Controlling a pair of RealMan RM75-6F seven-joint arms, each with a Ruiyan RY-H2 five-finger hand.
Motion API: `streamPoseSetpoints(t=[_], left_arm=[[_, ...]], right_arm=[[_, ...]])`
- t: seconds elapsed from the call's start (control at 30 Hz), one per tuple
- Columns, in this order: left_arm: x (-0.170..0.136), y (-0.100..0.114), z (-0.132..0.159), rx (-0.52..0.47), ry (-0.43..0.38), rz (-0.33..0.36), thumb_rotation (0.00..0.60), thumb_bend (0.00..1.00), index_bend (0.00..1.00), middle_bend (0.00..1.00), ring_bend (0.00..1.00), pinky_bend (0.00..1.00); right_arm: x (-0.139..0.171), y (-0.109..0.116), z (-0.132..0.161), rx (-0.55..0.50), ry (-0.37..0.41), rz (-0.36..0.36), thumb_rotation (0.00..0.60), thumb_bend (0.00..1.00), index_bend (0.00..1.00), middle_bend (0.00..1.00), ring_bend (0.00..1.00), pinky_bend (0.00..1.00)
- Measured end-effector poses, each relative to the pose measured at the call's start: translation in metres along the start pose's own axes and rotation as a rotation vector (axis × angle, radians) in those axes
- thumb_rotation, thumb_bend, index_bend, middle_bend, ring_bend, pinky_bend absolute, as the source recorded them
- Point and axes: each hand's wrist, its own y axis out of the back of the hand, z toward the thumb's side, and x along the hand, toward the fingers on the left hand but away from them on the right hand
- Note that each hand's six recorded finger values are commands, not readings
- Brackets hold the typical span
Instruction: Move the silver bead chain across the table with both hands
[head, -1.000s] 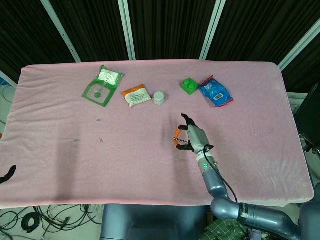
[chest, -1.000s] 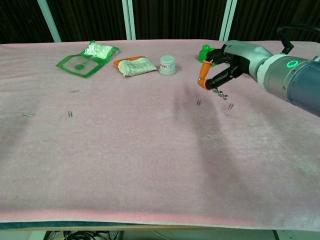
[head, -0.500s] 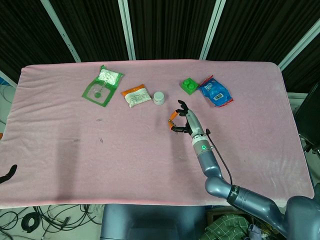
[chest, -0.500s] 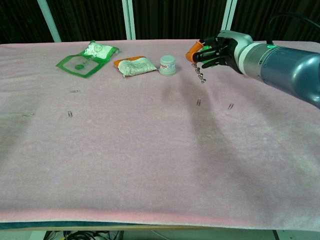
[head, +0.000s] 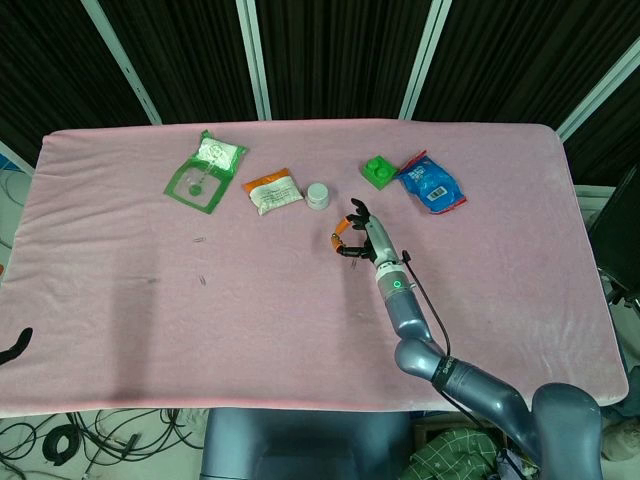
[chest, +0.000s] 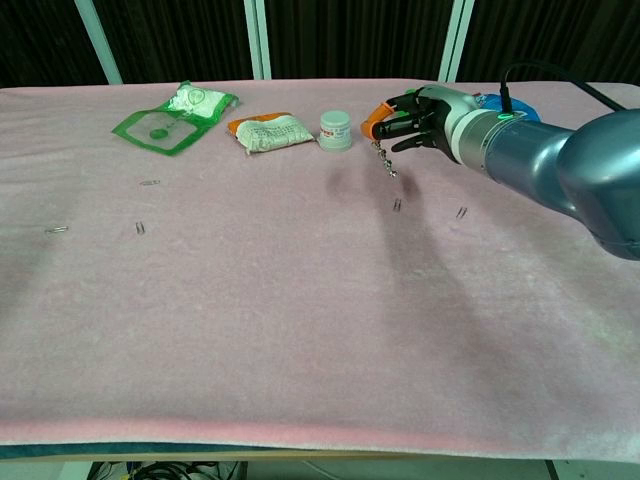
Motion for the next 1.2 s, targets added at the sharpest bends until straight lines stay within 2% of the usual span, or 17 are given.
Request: streamPoseSetpoints(t=[0.83, 1.2], left_arm=[[0.002, -0.002, 0.0, 0.009, 0.004, -0.001, 0.6, 0.26, 0.05, 0.02, 0.0, 0.0], [0.003, -0.003, 0.001, 0.016, 0.003, -0.002, 0.6, 0.26, 0.05, 0.02, 0.0, 0.0]], right_arm=[[-0.01, -0.008, -0.029, -0.035, -0.013, 0.004, 0.6, 0.4, 0.65, 0.0, 0.04, 0.18], [-0.005, -0.005, -0.032, -0.034, 0.038, -0.008, 0.6, 0.4, 0.66, 0.0, 0.04, 0.17]])
